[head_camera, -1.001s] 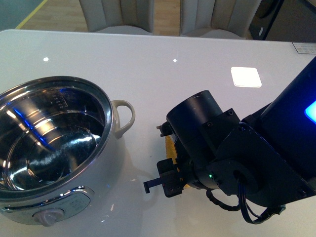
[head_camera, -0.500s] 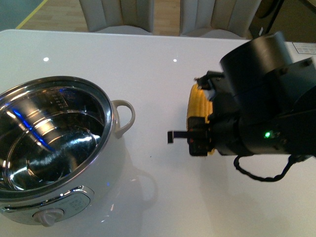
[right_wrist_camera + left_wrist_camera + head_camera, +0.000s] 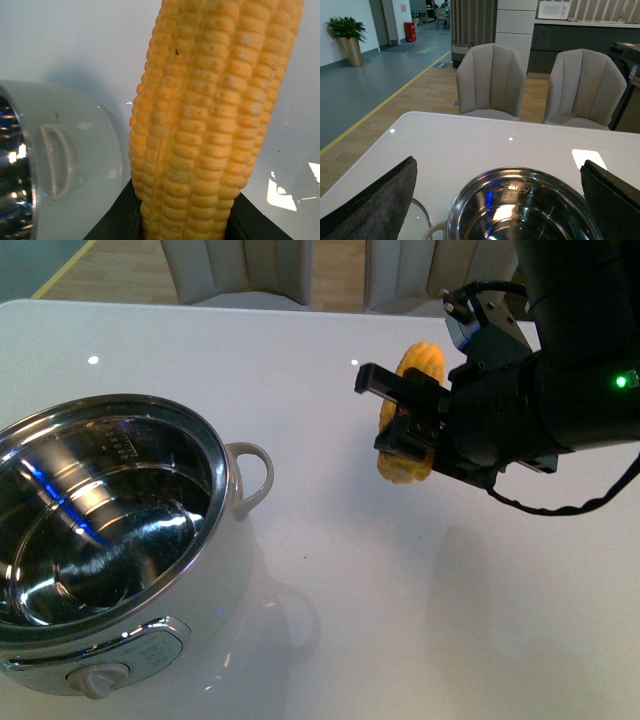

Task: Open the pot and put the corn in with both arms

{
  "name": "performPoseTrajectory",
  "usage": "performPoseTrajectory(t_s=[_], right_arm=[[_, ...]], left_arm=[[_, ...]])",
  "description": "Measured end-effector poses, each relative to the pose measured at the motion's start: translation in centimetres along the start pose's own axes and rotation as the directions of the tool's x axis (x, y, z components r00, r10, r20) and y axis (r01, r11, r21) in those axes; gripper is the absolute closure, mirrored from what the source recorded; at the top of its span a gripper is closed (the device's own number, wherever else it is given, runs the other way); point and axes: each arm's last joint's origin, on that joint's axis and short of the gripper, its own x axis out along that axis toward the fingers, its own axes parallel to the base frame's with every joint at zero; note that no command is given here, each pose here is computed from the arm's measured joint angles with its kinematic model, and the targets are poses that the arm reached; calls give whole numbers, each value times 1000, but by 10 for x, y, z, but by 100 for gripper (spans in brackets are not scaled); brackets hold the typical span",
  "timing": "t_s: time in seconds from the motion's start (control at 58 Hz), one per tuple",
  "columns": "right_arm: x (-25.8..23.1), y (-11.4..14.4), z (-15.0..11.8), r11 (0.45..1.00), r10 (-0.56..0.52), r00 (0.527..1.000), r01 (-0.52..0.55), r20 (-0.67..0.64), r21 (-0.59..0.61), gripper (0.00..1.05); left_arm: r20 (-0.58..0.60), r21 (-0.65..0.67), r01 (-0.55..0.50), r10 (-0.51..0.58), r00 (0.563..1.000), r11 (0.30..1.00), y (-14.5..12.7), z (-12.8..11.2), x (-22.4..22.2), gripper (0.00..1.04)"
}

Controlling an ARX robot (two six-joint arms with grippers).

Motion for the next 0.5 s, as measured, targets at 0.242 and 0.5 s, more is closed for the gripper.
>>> performPoseTrajectory(t_s=[0.242,0.5], right_arm=[[5,37,9,990,138,990,-137,-34,32,81],[12,68,4,971,237,968,-235,-86,42,81]], left_arm=[[0,0,0,0,1000,1000,0,0,0,7],[0,0,0,0,1000,1000,0,0,0,7]])
